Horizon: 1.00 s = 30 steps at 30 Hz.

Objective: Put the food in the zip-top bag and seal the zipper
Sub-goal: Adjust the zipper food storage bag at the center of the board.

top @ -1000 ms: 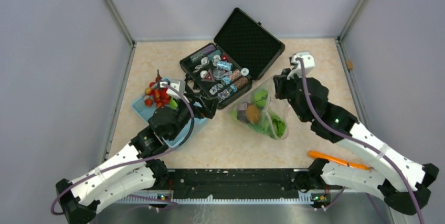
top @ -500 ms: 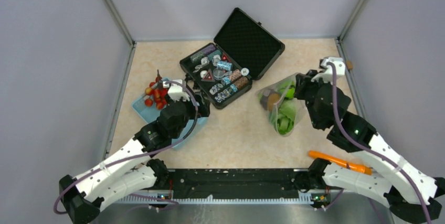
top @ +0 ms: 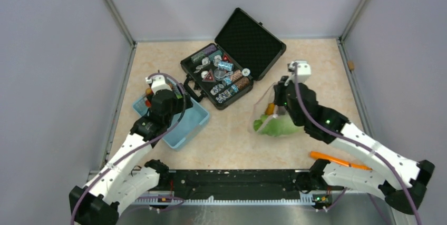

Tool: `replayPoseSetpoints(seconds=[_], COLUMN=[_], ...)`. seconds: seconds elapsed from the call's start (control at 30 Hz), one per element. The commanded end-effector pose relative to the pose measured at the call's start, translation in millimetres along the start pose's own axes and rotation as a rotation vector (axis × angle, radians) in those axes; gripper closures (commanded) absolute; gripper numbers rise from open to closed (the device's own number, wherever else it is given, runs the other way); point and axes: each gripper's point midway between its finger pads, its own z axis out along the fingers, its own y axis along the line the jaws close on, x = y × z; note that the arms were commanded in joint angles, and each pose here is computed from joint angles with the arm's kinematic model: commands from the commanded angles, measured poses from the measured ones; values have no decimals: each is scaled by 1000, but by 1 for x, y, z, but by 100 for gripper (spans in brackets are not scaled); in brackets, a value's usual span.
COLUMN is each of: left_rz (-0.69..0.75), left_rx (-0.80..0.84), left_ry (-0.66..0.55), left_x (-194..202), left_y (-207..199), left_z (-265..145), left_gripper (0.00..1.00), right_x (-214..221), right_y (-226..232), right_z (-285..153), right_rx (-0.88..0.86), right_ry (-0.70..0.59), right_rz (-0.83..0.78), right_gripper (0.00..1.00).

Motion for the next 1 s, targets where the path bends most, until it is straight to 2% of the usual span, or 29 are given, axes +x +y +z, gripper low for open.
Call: replayPoseSetpoints(seconds=[0.0, 0.2, 0.4, 0.53, 0.6, 0.7, 0.97], left_rz=[-21, -48, -79, -92, -123, -167, -147], left_rx=[-20, -50, -156, -162, -163, -121, -180], left_ry=[40, 86, 62, 36, -1, -43, -21], left_x=[13, 20, 13, 16, 16, 16, 21], left_y=[14, 31, 52, 57, 59, 56, 65], left_z=[11, 31, 45, 58, 65, 75, 88], left_gripper=[1, 1, 1, 1, 3, 11, 11], right_x=[32, 43, 45, 45, 45, 42, 46], right_y=[42, 53, 56, 57, 61, 68, 74], right_z=[13, 13, 10, 9, 8, 7, 6], right_rx=[-151, -211, -240, -243, -263, -292, -319], right_ry=[97, 119, 122, 125, 125, 126, 147], right_rz=[86, 130, 160, 171, 182, 202, 207], right_gripper=[99, 98, 98, 98, 98, 98, 97])
